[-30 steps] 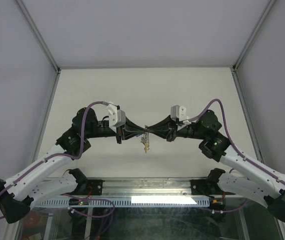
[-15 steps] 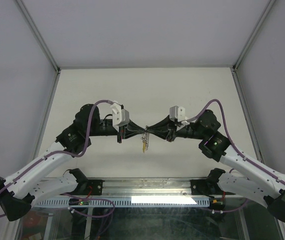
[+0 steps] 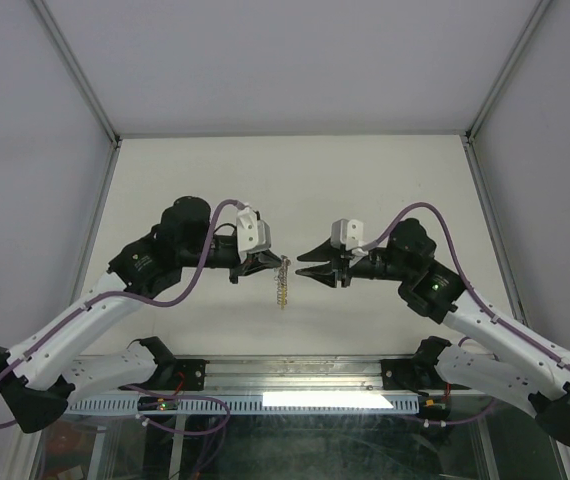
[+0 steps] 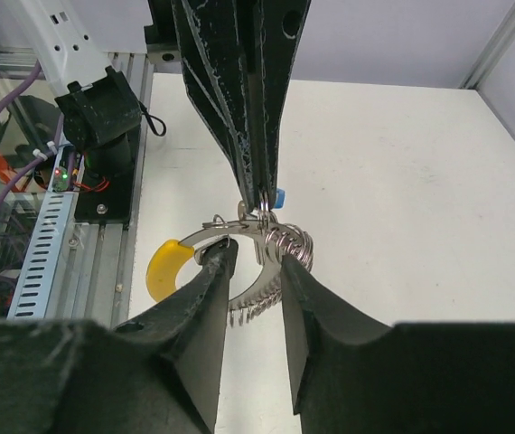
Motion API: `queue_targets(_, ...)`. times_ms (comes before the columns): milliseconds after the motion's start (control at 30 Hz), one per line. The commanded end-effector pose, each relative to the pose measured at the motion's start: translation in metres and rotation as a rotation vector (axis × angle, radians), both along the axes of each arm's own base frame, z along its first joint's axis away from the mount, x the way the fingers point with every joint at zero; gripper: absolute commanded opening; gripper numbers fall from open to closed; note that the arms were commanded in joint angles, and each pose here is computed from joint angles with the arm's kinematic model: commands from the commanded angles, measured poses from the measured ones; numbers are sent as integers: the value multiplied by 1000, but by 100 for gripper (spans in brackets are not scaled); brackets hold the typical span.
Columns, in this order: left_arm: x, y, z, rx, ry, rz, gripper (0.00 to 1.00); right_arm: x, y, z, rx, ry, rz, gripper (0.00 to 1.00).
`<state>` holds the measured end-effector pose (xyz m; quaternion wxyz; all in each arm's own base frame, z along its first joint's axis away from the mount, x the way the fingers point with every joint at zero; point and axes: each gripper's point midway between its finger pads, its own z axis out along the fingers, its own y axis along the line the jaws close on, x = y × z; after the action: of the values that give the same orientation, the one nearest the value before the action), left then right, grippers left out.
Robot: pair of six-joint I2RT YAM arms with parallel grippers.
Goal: Put the keys on the keyring
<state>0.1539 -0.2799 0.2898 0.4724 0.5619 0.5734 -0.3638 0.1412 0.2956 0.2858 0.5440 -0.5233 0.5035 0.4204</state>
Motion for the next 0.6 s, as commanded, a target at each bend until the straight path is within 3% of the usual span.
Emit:
queue_targets(0,1,2,14,50,-76,-12,0,4,1,21,6,-61,-3,33)
queue_targets(267,-2,5,-7,277,-94,34,0,10,-2,4,-16,-52,-43,35)
queue_targets(567,-1,16,-20,449,-103,75,0,0,3,-4,60,19,-6,35)
